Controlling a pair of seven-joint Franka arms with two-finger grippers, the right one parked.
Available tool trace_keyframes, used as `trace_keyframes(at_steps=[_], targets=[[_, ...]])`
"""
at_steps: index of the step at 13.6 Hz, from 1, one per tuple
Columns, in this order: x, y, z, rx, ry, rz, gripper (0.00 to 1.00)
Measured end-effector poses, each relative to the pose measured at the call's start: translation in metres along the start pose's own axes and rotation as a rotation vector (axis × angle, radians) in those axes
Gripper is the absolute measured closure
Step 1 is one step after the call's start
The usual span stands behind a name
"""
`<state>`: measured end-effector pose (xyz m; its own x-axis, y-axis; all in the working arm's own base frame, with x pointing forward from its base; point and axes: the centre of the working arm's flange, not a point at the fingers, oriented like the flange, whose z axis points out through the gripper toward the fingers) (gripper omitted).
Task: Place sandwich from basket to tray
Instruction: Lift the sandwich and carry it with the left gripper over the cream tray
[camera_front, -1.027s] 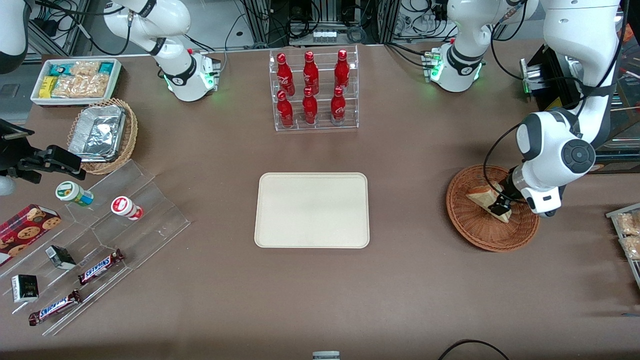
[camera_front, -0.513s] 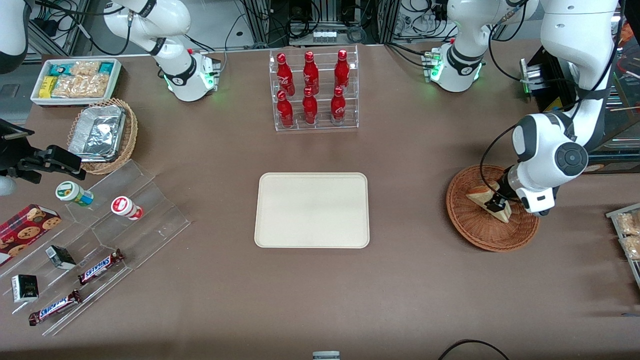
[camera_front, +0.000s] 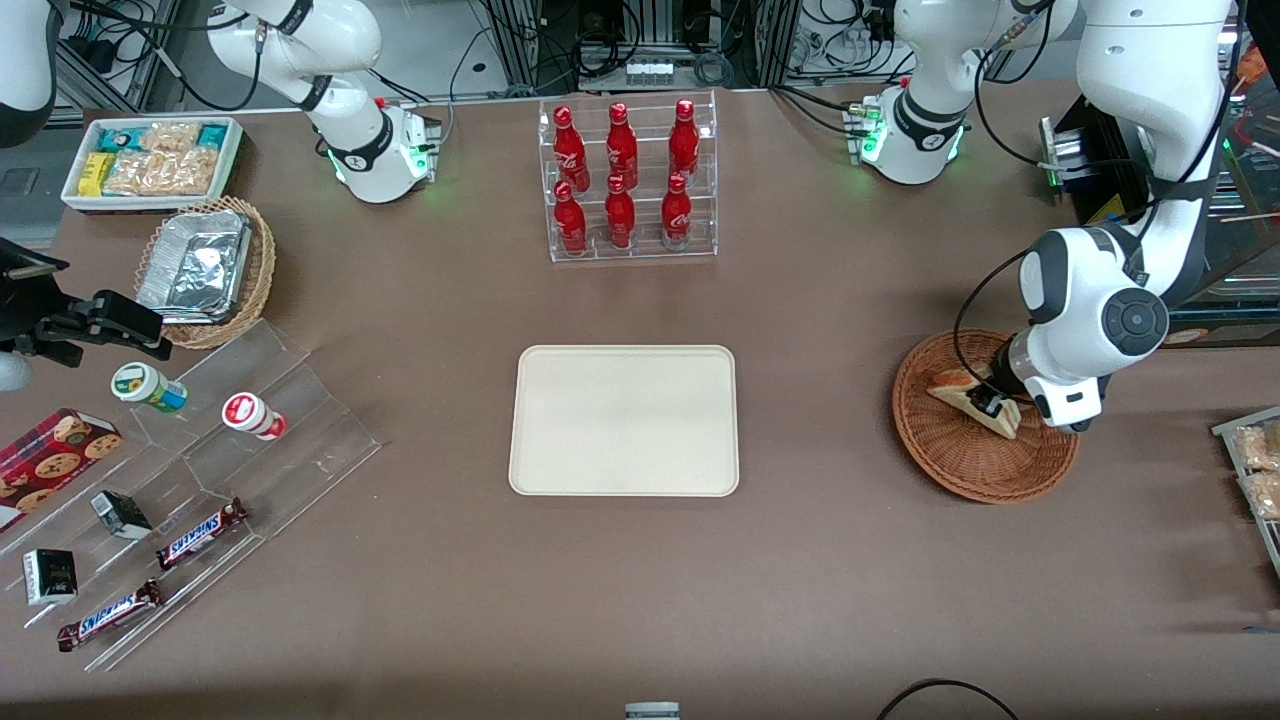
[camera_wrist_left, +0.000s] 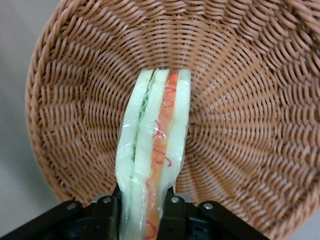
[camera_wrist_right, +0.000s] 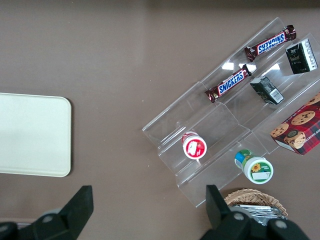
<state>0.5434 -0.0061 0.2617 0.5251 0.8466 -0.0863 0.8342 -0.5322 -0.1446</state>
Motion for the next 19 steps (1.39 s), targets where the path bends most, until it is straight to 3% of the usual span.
trace_keyframes(at_steps=[4,6,11,17,19], targets=[[-0.022,0.012,-0.060,0.096,0.019,0.088,0.72],[-0.044,0.028,-0.095,0.119,0.035,0.142,0.72],[-0.131,0.077,-0.144,0.082,0.095,0.305,0.72],[-0.257,0.127,-0.146,0.052,0.149,0.519,0.72],[-0.299,0.150,-0.136,0.027,0.169,0.588,0.81]])
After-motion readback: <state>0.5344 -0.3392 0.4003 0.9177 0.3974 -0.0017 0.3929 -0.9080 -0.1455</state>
